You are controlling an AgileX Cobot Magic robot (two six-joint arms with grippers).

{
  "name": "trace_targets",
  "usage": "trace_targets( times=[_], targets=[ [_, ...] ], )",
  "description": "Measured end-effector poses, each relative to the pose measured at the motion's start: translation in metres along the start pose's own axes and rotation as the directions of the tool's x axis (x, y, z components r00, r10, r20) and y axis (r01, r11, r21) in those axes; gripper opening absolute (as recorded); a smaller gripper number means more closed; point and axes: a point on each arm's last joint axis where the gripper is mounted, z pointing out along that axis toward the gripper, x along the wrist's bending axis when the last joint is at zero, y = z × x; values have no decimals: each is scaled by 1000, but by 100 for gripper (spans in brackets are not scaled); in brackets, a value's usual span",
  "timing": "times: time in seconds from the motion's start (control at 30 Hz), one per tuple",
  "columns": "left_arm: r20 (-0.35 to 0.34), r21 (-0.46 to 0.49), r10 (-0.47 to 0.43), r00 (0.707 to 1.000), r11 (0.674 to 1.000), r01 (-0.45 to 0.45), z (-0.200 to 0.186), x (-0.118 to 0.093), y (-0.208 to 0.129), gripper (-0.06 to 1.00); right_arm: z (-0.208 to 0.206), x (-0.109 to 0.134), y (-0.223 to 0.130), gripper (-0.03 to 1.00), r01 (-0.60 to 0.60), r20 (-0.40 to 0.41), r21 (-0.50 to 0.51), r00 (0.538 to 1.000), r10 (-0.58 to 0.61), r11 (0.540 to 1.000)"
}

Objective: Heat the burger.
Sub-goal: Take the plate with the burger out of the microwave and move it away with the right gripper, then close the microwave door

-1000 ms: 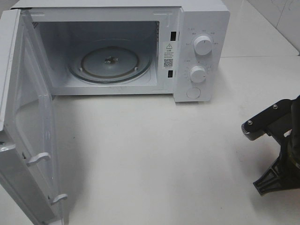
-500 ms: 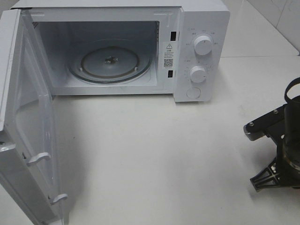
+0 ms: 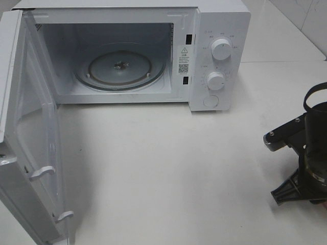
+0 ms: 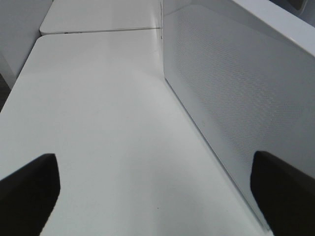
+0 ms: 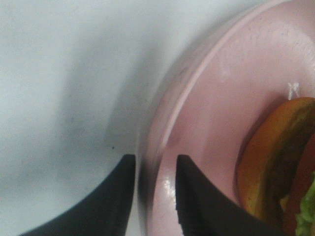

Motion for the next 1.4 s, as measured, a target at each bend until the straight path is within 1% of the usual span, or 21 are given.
trace_targets(
  times=[0.07,0.17,0.2,0.23,0.3,0.33,0.4,0.5,0.57,0.67,0.73,0.77,0.83,0.87,0.9,0.93,1.0,1.07,1.1,1.27,1.4],
  targets=[
    [0,0,0,1000,1000,0,0,0,0,97,-6,-3,3,44,-26,1,3,1000,26,1000],
    [0,0,0,1000,1000,0,0,0,0,97,-10,-5,4,46,-34,-1,-3,999,34,999],
    [0,0,0,1000,1000,0,0,0,0,97,-18,-9,5,51,-51,-23,-19,998,50,999],
    [0,0,0,1000,1000,0,0,0,0,97,-22,-10,5,53,-58,-35,-27,998,57,998],
    [0,0,0,1000,1000,0,0,0,0,97,-31,-14,5,56,-74,-65,-49,995,71,996],
    [0,0,0,1000,1000,0,0,0,0,97,-31,-14,5,56,-74,-65,-49,995,71,996],
    [0,0,0,1000,1000,0,0,0,0,97,-54,-23,1,59,-126,-156,-103,982,109,987],
    [0,0,0,1000,1000,0,0,0,0,97,-60,-26,-1,59,-134,-179,-119,977,112,984],
    [0,0,0,1000,1000,0,0,0,0,97,-84,-34,-10,61,-124,-286,-180,956,69,976],
    [0,0,0,1000,1000,0,0,0,0,97,-89,-36,-13,62,-124,-314,-191,948,59,974],
    [0,0,0,1000,1000,0,0,0,0,97,-112,-45,-26,70,-97,-398,-289,917,-27,952],
    [0,0,0,1000,1000,0,0,0,0,97,-112,-45,-26,70,-97,-398,-289,917,-27,952],
    [0,0,0,1000,1000,0,0,0,0,97,-125,-52,-38,78,-80,-431,-341,899,-81,937],
    [0,0,0,1000,1000,0,0,0,0,97,-125,-52,-38,78,-80,-431,-341,899,-81,937],
    [0,0,0,1000,1000,0,0,0,0,97,-132,-55,-48,81,-81,-459,-337,884,-89,938],
    [0,0,0,1000,1000,0,0,0,0,97,-132,-55,-48,81,-81,-459,-337,884,-89,938],
    [0,0,0,1000,1000,0,0,0,0,97,-139,-61,-66,82,-70,-494,-308,864,-96,949],
    [0,0,0,1000,1000,0,0,0,0,97,-141,-62,-70,82,-65,-502,-301,859,-100,951],
    [0,0,0,1000,1000,0,0,0,0,97,-144,-65,-80,82,-54,-515,-291,850,-109,955],
    [0,0,0,1000,1000,0,0,0,0,97,-149,-73,-99,80,-43,-523,-288,844,-119,957],
    [0,0,0,1000,1000,0,0,0,0,97,-154,-81,-116,79,-55,-523,-311,844,-122,949]
  ],
)
